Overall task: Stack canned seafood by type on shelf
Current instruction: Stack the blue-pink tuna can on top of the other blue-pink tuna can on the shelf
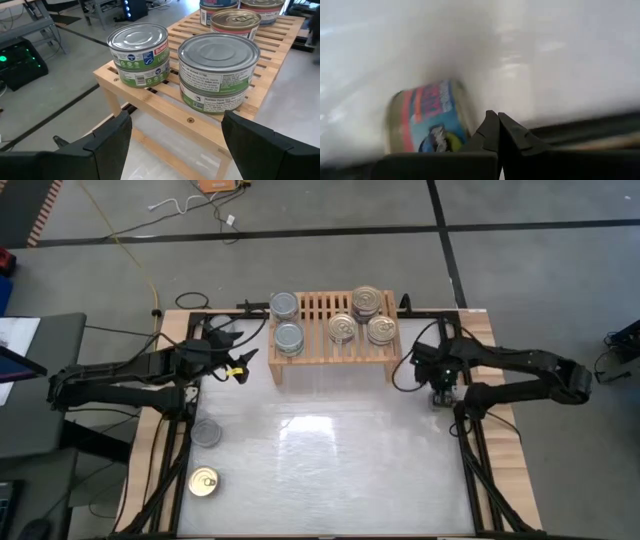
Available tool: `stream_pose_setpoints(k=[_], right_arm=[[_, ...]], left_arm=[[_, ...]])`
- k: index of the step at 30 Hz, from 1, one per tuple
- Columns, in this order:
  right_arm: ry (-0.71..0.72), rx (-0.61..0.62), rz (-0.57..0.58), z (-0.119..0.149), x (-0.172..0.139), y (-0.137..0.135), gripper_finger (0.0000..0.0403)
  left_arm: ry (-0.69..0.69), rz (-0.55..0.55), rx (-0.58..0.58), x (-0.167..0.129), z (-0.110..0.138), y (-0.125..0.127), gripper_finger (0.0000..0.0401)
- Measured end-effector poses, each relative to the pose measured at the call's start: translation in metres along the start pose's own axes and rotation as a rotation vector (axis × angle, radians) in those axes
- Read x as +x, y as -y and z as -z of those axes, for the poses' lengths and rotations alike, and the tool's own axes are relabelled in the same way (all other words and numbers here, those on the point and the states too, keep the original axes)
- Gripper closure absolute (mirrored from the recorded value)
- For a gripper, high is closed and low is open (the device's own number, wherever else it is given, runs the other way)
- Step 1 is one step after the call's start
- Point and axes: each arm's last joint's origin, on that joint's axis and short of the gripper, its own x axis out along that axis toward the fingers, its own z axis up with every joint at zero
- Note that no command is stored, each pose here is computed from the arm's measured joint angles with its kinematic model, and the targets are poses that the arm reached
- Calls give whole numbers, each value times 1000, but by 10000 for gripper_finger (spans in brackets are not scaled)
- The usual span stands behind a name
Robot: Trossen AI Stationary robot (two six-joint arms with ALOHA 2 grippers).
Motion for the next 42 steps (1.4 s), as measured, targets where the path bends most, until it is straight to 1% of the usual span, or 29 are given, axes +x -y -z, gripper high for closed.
stream_pose_setpoints(k=[2,3,5,8,11,13,18,22,27,31,35,39,41,42], right_arm=[[33,-71,-99,-3,-5,-7,379],[56,-98,-129,-5,-9,-10,379],[90,-149,-175,-10,-16,-15,379],[131,-208,-241,-14,-30,-22,379],[173,-233,-278,-18,-46,-28,379],[199,-173,-256,-21,-59,-30,379],[249,-2,-133,-23,-95,-32,378],[308,126,-151,-25,-113,-34,376],[316,277,-172,-27,-116,-31,358],[274,327,-169,-28,-113,-27,322],[221,331,-160,-30,-108,-25,260],[140,273,-144,-35,-101,-25,178],[90,219,-137,-39,-97,-25,137],[63,172,-133,-41,-94,-26,119]], left_arm=[[0,0,-1,0,0,0,104],[0,0,-2,0,0,0,104],[0,1,-4,0,0,0,104],[0,2,-48,0,0,0,104],[0,2,-90,0,0,0,104],[-3,2,-93,0,0,0,104],[-4,1,-94,0,0,0,104],[-4,2,-94,0,0,0,104],[-4,1,-93,0,0,0,104],[-5,1,-93,0,1,0,104],[-7,1,-92,0,1,0,104],[-10,0,-89,0,1,0,104],[-11,0,-89,0,1,0,104],[-11,0,-89,0,1,0,104]])
